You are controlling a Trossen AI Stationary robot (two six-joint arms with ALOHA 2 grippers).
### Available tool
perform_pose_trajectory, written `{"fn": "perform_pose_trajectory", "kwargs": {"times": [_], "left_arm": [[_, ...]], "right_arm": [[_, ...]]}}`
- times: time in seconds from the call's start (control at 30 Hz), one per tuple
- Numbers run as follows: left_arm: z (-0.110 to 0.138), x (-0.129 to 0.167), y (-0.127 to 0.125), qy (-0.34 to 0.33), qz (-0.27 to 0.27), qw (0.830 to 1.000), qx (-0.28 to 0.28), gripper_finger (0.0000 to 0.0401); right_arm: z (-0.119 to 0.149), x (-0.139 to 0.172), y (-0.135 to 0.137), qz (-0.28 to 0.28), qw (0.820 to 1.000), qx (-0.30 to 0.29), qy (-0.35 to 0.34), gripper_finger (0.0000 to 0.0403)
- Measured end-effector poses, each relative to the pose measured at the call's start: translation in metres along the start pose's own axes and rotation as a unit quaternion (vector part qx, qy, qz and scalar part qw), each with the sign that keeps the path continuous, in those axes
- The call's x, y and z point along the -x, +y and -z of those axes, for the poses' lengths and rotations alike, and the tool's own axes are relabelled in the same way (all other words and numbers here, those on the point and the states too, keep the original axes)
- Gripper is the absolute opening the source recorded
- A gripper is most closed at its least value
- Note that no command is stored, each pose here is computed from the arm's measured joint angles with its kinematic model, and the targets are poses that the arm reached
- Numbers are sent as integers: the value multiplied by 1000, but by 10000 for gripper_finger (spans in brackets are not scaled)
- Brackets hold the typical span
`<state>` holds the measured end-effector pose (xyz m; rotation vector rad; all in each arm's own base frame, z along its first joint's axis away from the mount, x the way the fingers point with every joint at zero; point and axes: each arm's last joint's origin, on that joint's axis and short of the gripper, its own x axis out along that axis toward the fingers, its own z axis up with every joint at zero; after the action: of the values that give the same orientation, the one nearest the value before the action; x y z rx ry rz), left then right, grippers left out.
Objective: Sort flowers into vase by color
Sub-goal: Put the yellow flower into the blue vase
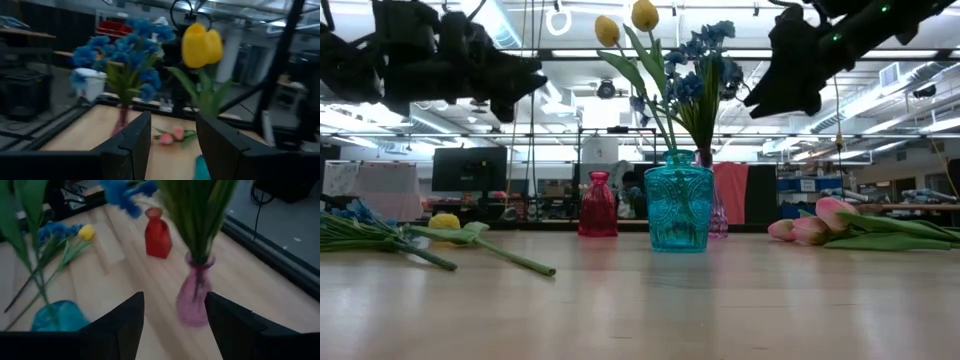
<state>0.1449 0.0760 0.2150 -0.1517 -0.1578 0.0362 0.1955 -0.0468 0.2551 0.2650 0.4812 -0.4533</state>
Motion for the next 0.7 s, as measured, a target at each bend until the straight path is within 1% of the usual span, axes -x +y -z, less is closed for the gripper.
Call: {"fn": "perform_pose_trajectory", "kwargs": {"times": [0.1,0.23,0.33,0.43,0.5,0.57,0.63,0.7], "left_arm": [[-5,-6,-2,35,27,999,11,163],[1,-14,-10,118,65,991,6,163],[15,-16,-22,199,100,975,1,163],[29,-16,-34,268,127,955,11,163],[39,-15,-41,312,132,941,18,163],[48,-16,-48,346,128,929,6,163],[56,-17,-53,373,113,921,-12,163],[63,-21,-59,383,113,916,-33,163]], "right_arm": [[8,-1,14,2,1000,-15,-7,221],[32,-7,32,8,1000,-16,-16,221],[48,-9,42,13,999,-17,-45,221],[59,-10,47,25,997,-22,-74,221],[63,-10,48,29,995,-26,-90,221],[67,-10,48,38,995,-25,-94,221],[69,-10,47,42,994,-28,-101,221],[69,-10,47,44,992,-31,-110,221]]}}
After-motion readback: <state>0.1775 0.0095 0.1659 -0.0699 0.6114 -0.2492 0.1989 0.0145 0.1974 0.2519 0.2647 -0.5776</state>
